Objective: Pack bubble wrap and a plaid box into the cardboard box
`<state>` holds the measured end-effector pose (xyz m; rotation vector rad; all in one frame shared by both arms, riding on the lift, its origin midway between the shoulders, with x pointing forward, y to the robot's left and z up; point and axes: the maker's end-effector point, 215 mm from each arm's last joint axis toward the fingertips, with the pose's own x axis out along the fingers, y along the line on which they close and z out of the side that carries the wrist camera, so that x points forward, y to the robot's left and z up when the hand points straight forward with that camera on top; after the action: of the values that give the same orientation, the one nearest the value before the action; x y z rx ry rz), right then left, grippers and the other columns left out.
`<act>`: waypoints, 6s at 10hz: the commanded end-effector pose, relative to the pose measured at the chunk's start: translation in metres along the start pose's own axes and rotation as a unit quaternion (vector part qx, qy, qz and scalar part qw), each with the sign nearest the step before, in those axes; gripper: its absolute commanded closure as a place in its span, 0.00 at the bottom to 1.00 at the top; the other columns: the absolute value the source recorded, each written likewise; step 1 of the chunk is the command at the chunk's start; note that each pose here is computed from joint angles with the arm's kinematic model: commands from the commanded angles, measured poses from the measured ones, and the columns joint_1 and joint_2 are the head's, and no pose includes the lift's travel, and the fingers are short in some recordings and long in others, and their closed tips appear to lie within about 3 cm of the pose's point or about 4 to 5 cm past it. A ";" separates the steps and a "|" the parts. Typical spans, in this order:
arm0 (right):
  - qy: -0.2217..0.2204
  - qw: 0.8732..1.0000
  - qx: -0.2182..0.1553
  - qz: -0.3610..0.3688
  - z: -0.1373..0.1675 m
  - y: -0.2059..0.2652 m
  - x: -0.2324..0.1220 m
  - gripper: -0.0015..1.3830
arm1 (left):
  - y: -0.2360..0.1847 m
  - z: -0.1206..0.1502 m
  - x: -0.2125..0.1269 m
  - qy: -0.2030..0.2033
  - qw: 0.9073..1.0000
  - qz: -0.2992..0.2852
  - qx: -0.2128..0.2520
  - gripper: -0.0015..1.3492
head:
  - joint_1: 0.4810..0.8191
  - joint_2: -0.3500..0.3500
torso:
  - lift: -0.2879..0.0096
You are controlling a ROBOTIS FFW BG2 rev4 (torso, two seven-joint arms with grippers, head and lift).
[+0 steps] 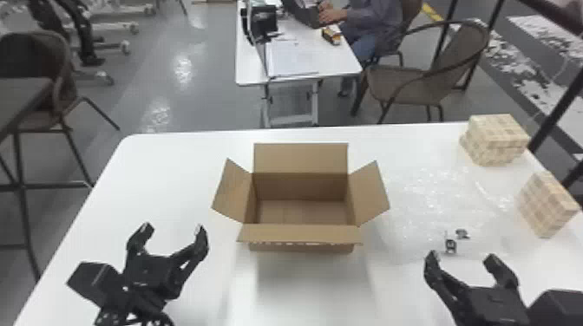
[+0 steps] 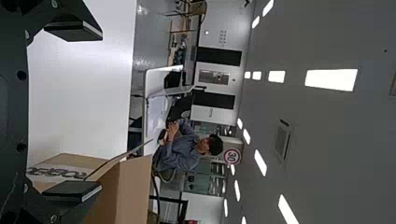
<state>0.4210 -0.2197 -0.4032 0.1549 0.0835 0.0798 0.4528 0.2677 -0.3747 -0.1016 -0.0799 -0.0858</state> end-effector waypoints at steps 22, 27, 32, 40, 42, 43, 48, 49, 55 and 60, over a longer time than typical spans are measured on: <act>0.008 1.000 0.004 0.004 -0.005 0.001 0.002 0.15 | -0.052 -0.034 0.081 0.083 0.984 -0.093 -0.128 0.61 | 0.63 0.48 | 0.65; 0.009 1.000 0.005 0.004 -0.006 0.000 0.001 0.15 | -0.054 -0.025 0.083 0.071 0.987 -0.097 -0.105 0.88 | 0.63 0.48 | 0.65; 0.014 0.999 0.024 -0.017 0.011 -0.016 0.009 0.15 | -0.055 -0.026 0.082 0.069 0.989 -0.081 -0.098 0.88 | 0.63 0.47 | 0.65; 0.191 0.981 0.006 -0.037 0.054 -0.031 0.120 0.15 | -0.075 -0.020 0.090 0.063 0.988 -0.094 -0.104 0.88 | 0.63 0.41 | 0.65; 0.230 0.971 0.020 -0.059 0.052 -0.029 0.129 0.15 | -0.077 -0.021 0.090 0.065 0.988 -0.096 -0.105 0.88 | 0.63 0.41 | 0.65; 0.256 0.963 0.016 -0.078 0.054 -0.037 0.130 0.15 | -0.077 -0.021 0.090 0.066 0.988 -0.096 -0.105 0.88 | 0.63 0.40 | 0.65; 0.392 0.912 0.019 -0.117 -0.001 -0.080 0.138 0.15 | -0.085 -0.021 0.093 0.068 0.987 -0.103 -0.108 0.88 | 0.63 0.35 | 0.65; 0.416 0.902 0.023 -0.113 -0.012 -0.081 0.141 0.15 | -0.086 -0.020 0.094 0.068 0.986 -0.103 -0.108 0.88 | 0.63 0.34 | 0.65; 0.544 0.834 0.046 -0.075 -0.008 -0.074 0.150 0.15 | -0.099 -0.024 0.099 0.078 0.985 -0.113 -0.107 0.88 | 0.63 0.35 | 0.65; 0.567 0.820 0.040 -0.071 -0.038 -0.073 0.147 0.17 | -0.105 -0.023 0.103 0.076 0.984 -0.116 -0.110 0.88 | 0.63 0.31 | 0.65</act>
<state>0.5656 -0.2775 -0.4554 0.1598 1.3267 0.0069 0.5479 0.1540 -0.3789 -0.2986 0.0736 -0.3354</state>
